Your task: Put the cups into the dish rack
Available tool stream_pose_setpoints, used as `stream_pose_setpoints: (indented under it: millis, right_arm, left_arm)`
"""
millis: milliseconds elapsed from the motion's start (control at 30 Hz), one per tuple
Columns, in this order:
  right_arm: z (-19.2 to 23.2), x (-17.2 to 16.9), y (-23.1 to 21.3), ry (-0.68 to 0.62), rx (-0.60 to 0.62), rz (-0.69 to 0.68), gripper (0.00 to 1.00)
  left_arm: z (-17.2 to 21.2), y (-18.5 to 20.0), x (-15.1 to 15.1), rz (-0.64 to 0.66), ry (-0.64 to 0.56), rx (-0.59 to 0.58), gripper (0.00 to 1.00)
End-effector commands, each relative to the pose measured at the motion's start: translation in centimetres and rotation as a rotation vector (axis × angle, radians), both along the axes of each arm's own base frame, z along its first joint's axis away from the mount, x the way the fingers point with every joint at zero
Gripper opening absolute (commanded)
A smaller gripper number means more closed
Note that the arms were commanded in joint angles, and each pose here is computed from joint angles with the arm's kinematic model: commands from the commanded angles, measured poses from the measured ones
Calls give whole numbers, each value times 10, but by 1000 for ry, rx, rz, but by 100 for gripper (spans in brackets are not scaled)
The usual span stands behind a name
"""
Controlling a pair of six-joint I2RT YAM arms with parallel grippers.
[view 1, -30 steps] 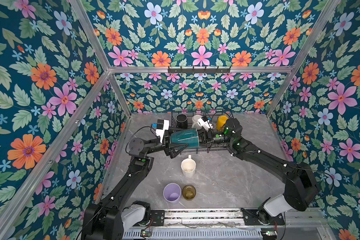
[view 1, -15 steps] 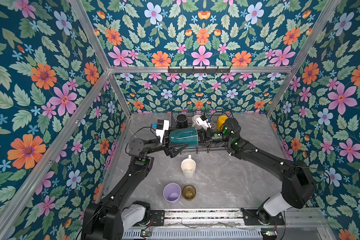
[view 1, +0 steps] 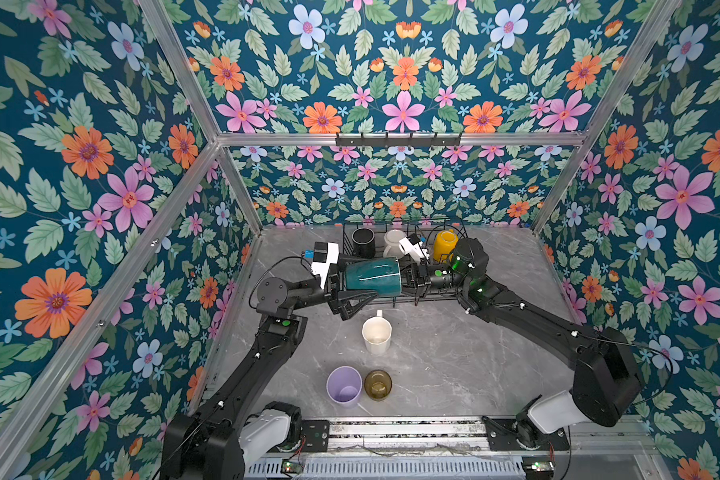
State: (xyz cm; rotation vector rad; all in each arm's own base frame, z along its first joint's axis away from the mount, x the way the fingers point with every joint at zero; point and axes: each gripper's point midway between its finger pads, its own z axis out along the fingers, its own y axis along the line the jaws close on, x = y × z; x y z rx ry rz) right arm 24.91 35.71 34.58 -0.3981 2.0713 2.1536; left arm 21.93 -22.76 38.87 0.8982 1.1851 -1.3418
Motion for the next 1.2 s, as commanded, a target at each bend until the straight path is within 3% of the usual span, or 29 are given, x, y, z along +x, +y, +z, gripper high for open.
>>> stream_pose_setpoints:
  millis: [0,633,1067,1167]
  right_arm:
    - [10,-5,-2,-61,28,11,0]
    - [10,-9,9,-60,38,55,0]
    - [10,-10,7,-57,12,50,0]
    - [10,-10,6,-53,7,46,0]
  left_arm:
    - [3,0,0,7,-25,-2,100]
    - [-2,-3,1,-23,1,13,93]
    - [-2,-5,-5,-62,9,32,57]
    - [-3,-5,-6,-69,11,37,65]
